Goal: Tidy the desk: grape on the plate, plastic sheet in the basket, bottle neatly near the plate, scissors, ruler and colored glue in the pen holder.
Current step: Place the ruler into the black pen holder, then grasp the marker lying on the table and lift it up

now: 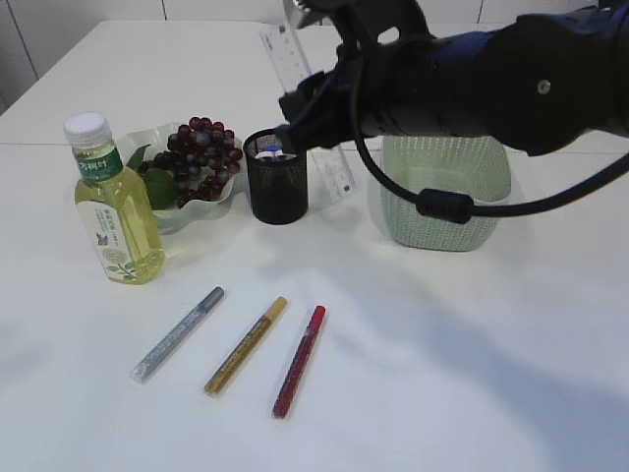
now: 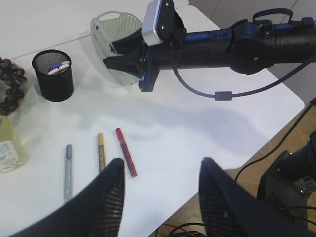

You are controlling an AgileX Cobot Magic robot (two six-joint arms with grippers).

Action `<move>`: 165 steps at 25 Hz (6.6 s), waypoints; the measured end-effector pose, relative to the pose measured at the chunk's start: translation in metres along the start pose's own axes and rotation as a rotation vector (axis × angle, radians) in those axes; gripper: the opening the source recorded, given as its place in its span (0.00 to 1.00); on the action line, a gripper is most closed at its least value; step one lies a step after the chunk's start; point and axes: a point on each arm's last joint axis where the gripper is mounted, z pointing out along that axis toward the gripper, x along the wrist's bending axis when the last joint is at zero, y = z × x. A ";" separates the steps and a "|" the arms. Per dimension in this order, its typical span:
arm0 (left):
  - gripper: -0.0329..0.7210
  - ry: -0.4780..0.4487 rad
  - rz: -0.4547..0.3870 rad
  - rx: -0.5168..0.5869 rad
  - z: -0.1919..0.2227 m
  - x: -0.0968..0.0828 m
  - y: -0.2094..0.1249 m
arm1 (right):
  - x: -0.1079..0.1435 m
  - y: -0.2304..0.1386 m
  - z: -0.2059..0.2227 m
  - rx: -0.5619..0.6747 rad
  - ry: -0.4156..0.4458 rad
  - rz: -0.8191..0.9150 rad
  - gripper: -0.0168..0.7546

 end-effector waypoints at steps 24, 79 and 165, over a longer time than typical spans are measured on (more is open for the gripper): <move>0.52 -0.008 -0.001 -0.044 0.000 -0.001 0.004 | -0.034 0.024 0.117 -0.333 -0.163 0.044 0.41; 0.52 -0.048 -0.014 -0.124 -0.001 -0.004 0.011 | -0.052 -0.024 0.174 -0.228 -0.184 0.228 0.41; 0.37 0.373 0.007 0.953 0.343 0.146 -0.058 | -0.010 0.025 -0.147 0.728 0.205 0.329 0.56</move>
